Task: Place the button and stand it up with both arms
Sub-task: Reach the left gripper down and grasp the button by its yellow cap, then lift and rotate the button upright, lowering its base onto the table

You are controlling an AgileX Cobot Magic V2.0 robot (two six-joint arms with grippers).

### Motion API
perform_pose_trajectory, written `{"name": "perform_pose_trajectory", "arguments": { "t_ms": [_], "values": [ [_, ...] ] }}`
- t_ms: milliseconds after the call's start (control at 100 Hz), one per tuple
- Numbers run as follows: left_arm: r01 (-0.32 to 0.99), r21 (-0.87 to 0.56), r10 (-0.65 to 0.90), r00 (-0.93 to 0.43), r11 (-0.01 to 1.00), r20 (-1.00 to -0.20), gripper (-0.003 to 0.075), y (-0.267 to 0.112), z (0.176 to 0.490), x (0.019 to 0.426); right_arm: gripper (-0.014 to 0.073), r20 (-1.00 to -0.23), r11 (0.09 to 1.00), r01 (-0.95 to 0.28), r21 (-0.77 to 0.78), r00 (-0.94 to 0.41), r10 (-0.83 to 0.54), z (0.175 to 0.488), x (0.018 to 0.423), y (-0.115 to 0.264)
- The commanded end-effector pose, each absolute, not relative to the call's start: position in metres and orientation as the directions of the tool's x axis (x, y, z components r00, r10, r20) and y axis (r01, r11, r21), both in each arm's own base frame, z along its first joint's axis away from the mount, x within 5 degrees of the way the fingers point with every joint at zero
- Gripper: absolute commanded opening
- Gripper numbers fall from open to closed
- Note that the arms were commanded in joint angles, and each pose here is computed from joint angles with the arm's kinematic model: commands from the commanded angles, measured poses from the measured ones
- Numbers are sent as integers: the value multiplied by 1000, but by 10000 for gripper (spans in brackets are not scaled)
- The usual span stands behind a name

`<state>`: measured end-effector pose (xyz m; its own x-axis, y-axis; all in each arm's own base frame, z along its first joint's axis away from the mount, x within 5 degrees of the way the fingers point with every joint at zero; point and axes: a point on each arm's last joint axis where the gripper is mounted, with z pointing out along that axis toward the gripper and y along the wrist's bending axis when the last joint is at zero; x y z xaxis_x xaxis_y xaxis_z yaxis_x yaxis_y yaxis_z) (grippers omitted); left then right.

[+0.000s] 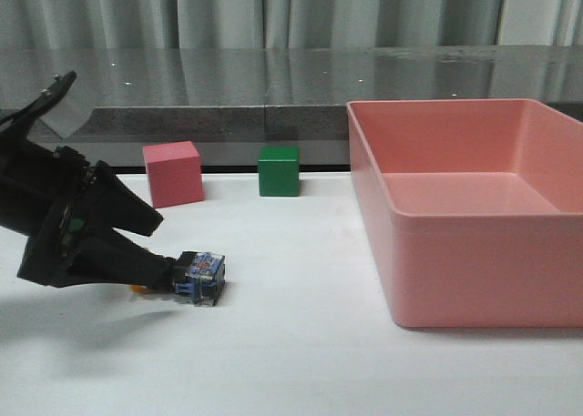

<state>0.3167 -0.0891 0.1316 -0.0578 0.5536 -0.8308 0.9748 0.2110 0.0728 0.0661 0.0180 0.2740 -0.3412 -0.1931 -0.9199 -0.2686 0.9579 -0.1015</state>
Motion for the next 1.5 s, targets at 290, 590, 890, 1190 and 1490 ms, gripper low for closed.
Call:
{"name": "perform_pose_trajectory", "arguments": {
  "t_ms": [290, 590, 890, 1190, 1490],
  "values": [
    [965, 115, 492, -16, 234, -870, 547, -91, 154, 322, -76, -950, 966, -240, -97, -266, -162, 288, 69, 17],
    [972, 87, 494, -33, 218, -869, 547, -91, 139, 323, -76, -950, 966, -240, -97, -266, -162, 288, 69, 17],
    [978, 19, 483, -85, 207, -871, 420, -92, 119, 322, -76, -950, 966, -240, -97, -266, -162, 288, 69, 17],
    [982, 39, 454, -51, 186, -889, -19, -94, 131, 320, -76, -951, 966, -240, -97, -264, -161, 289, 69, 17],
    [906, 339, 631, 112, 252, -768, -19, -88, 216, 331, -76, -952, 966, -238, -98, -260, -160, 289, 69, 17]
  ]
}}
